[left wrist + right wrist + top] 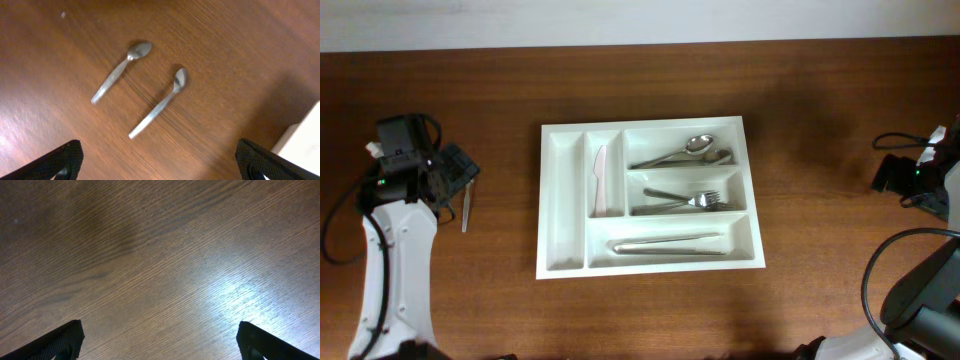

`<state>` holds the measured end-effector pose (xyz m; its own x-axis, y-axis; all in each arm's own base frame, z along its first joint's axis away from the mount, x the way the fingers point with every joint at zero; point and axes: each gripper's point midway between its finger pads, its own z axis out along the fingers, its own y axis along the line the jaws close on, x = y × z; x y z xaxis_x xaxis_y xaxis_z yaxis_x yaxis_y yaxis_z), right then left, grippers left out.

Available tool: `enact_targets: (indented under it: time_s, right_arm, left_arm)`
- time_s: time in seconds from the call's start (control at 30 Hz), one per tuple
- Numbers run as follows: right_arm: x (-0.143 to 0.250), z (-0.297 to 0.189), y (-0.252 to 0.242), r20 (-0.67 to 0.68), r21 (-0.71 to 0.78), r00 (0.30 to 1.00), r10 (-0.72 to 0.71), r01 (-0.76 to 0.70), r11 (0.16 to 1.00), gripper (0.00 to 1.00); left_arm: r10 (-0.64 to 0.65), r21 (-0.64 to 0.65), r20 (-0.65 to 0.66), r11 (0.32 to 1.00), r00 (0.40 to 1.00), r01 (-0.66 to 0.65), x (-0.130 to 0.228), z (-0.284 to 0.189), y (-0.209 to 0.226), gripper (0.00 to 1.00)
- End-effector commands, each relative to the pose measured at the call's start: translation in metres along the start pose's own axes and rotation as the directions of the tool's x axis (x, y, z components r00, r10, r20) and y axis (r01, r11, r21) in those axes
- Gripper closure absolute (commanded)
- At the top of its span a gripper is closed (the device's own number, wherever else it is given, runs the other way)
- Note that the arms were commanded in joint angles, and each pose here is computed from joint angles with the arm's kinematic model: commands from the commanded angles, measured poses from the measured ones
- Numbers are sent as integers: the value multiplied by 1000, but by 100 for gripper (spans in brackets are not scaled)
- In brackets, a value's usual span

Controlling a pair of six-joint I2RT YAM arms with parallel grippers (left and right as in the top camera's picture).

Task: Pack container
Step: 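Move the left gripper back over the two metal spoons, then align the left gripper over the right spoon and grasp its handle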

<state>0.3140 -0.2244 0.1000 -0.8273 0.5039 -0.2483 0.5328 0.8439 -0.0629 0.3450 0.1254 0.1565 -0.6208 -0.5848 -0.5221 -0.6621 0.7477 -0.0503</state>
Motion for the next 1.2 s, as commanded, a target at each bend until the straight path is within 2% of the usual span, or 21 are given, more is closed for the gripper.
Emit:
enact_targets:
  time_s: [0.0, 0.13, 0.23, 0.33, 0.4, 0.5, 0.6, 0.83, 1.17]
  right_arm:
    - [2, 1, -3, -4, 6, 1000, 14, -14, 1000, 1]
    - [2, 1, -3, -4, 6, 1000, 14, -14, 1000, 1]
    - [2, 1, -3, -4, 6, 1000, 14, -14, 1000, 1]
    - [2, 1, -3, -4, 6, 1000, 14, -14, 1000, 1]
    - [2, 1, -3, -4, 6, 1000, 14, -14, 1000, 1]
    - [2, 1, -3, -4, 6, 1000, 14, -14, 1000, 1]
    - [2, 1, -3, -4, 6, 1000, 14, -14, 1000, 1]
    - [2, 1, -3, -4, 6, 1000, 14, -14, 1000, 1]
    - [2, 1, -3, -4, 6, 1000, 14, -14, 1000, 1]
  left_arm:
    - [199, -29, -21, 979, 980, -200, -1, 20, 2, 1]
    - [205, -88, -41, 974, 978, -207, 0, 38, 9, 1]
    - [211, -24, -102, 976, 972, -215, 15, 45, -1, 1]
    - [227, -7, -98, 973, 969, -229, 14, 49, -5, 2]
    - [312, 47, -79, 950, 947, -309, 12, 50, -14, 4]
    - [466, 150, -55, 878, 883, -455, 15, 53, -30, 4]
    - [534, 146, -82, 842, 841, -520, 22, 65, -28, 4]
    - [548, 126, -175, 836, 818, -533, 41, 95, -19, 3]
    - [554, 133, -215, 832, 804, -538, 52, 109, -18, 0]
